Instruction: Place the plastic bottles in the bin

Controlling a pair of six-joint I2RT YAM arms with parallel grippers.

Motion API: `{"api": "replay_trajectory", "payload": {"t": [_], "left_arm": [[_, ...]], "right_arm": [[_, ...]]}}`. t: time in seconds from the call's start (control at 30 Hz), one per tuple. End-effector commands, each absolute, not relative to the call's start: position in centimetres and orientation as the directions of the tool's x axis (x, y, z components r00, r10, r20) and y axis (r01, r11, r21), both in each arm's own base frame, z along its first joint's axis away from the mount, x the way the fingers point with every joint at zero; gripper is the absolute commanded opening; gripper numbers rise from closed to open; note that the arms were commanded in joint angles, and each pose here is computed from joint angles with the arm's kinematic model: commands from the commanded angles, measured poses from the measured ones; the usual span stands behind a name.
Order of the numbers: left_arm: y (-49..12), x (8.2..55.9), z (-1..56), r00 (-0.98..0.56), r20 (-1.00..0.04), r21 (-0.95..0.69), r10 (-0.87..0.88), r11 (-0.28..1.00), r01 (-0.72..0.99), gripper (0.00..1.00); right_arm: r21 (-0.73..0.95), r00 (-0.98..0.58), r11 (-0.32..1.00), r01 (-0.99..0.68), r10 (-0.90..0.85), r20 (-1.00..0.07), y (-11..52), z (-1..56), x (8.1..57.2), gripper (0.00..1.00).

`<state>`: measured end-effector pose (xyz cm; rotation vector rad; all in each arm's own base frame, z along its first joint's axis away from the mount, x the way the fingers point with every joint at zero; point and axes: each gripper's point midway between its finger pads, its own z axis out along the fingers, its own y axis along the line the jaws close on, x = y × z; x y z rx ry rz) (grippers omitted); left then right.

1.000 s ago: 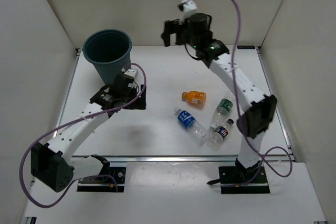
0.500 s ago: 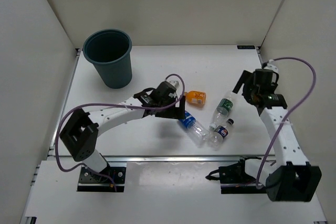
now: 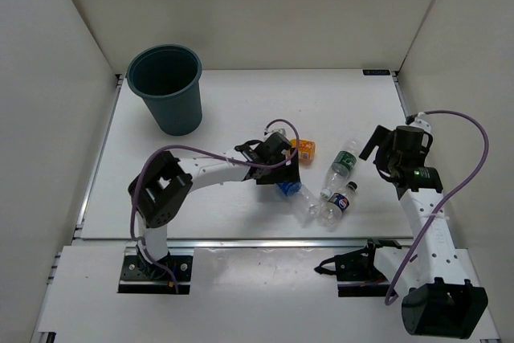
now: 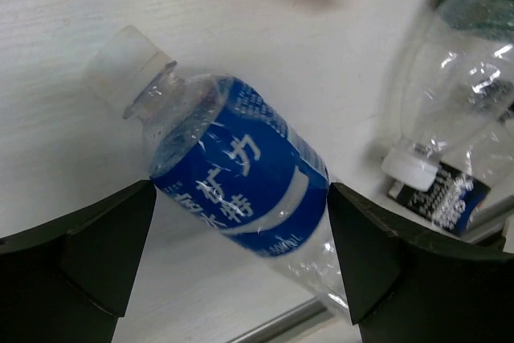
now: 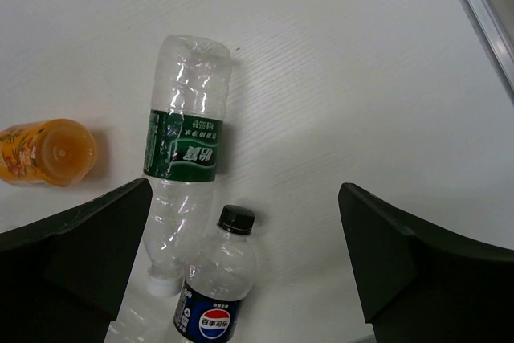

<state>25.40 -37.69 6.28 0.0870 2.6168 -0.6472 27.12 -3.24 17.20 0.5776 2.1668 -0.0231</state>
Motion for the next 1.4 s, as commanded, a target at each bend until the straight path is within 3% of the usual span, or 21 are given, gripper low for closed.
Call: {"api": "replay_trajectory", "payload": {"t": [0.0,0.13,0.2,0.33,0.5,0.77,0.87,1.0,1.13,1.37], "left_arm": [[-39.8,26.8,7.5,-0.882,-0.463,-0.457,-0.089,0.876,0.152,0.99],[-40.3,26.2,5.9,-0.889,-0.456,-0.416,-0.051,0.895,0.162,0.95],[-40.2,25.8,5.1,-0.902,-0.429,-0.417,-0.043,0.896,0.155,0.84],[-38.2,26.8,6.0,-0.880,-0.471,-0.380,-0.058,0.914,0.143,0.63],[-35.2,28.4,10.5,-0.822,-0.562,-0.365,-0.090,0.919,0.149,0.53],[-24.4,33.2,27.4,-0.479,-0.856,-0.283,-0.194,0.951,0.122,0.54],[-16.2,37.0,34.2,-0.237,-0.945,-0.222,-0.225,0.974,-0.042,0.62],[-9.4,40.9,41.7,0.065,-0.976,-0.217,-0.207,0.947,-0.237,0.67],[-3.3,45.7,44.0,0.192,-0.970,-0.217,-0.150,0.888,-0.406,0.62],[2.7,53.0,39.8,0.176,-0.983,-0.158,-0.061,0.769,-0.620,0.62]], "right_arm": [[0.219,-0.479,0.897,0.384,0.396,-0.783,-2.8,18.0,27.3,0.99],[0.203,-0.492,0.898,0.391,0.390,-0.779,-3.0,17.1,26.8,0.99],[0.192,-0.500,0.895,0.402,0.391,-0.773,-3.2,16.5,26.5,0.99],[0.206,-0.487,0.898,0.388,0.390,-0.782,-3.0,16.5,26.4,0.99],[0.205,-0.501,0.903,0.377,0.385,-0.775,-2.5,15.9,26.5,0.99],[0.252,-0.463,0.904,0.346,0.398,-0.792,-2.0,16.5,27.5,0.99],[0.267,-0.489,0.920,0.288,0.380,-0.785,-0.5,16.2,27.8,0.99],[0.252,-0.516,0.929,0.271,0.361,-0.777,0.7,15.9,28.3,1.00],[0.253,-0.533,0.933,0.255,0.354,-0.768,1.6,15.6,28.8,0.99],[0.240,-0.566,0.929,0.280,0.362,-0.741,1.3,15.1,28.9,0.99]]}}
